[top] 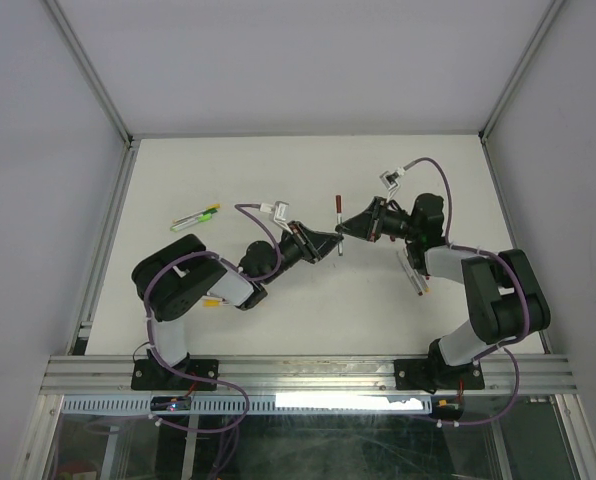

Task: Open the pen caps
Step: Pick up the pen from the center of the board, then open the pen cap from the pen, then place the pen at the center of the board.

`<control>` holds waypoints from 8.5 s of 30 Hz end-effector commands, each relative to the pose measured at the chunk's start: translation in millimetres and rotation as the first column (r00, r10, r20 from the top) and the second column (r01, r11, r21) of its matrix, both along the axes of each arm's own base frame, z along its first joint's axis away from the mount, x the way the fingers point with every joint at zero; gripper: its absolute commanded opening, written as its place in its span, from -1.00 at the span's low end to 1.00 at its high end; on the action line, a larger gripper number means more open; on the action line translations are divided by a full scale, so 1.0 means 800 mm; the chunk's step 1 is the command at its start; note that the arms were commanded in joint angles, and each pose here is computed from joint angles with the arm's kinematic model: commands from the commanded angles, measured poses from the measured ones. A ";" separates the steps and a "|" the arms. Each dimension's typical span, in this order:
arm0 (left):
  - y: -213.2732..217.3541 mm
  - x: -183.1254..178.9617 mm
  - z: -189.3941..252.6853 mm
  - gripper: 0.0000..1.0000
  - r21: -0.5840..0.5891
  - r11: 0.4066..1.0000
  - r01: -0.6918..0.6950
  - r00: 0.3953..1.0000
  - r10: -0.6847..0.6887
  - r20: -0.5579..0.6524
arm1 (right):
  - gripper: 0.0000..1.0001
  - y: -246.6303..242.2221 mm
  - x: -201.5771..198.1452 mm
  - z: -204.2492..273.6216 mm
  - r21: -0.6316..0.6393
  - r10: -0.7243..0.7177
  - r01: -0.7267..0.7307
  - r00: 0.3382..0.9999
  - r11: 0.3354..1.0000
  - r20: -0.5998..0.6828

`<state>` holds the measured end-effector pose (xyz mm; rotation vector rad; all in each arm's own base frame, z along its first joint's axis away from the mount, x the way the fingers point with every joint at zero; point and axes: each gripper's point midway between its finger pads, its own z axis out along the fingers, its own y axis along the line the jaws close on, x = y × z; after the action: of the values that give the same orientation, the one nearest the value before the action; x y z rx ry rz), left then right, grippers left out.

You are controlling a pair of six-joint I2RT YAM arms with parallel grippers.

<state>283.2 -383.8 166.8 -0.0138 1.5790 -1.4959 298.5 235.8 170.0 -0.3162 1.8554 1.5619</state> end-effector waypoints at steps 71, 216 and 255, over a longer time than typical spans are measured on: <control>0.106 0.016 0.091 0.91 0.049 0.936 -0.349 0.903 0.350 -0.250 | -1.00 -0.002 -0.048 0.004 -0.409 0.365 -0.257 0.907 0.876 0.212; 0.196 0.062 0.063 -1.00 0.082 0.927 -0.365 0.898 0.374 -0.231 | -0.93 -0.217 -0.073 -0.173 -0.951 -0.012 -0.107 0.993 0.290 -0.115; -0.052 0.048 -0.080 -1.00 0.313 0.947 -0.068 0.889 0.199 -0.412 | -0.31 -0.210 -0.064 -0.157 -0.941 -0.041 -0.085 0.994 0.328 -0.104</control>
<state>316.8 -408.8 90.6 -0.2888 2.1427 -1.1703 231.5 61.7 23.6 -0.7922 2.7865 0.2273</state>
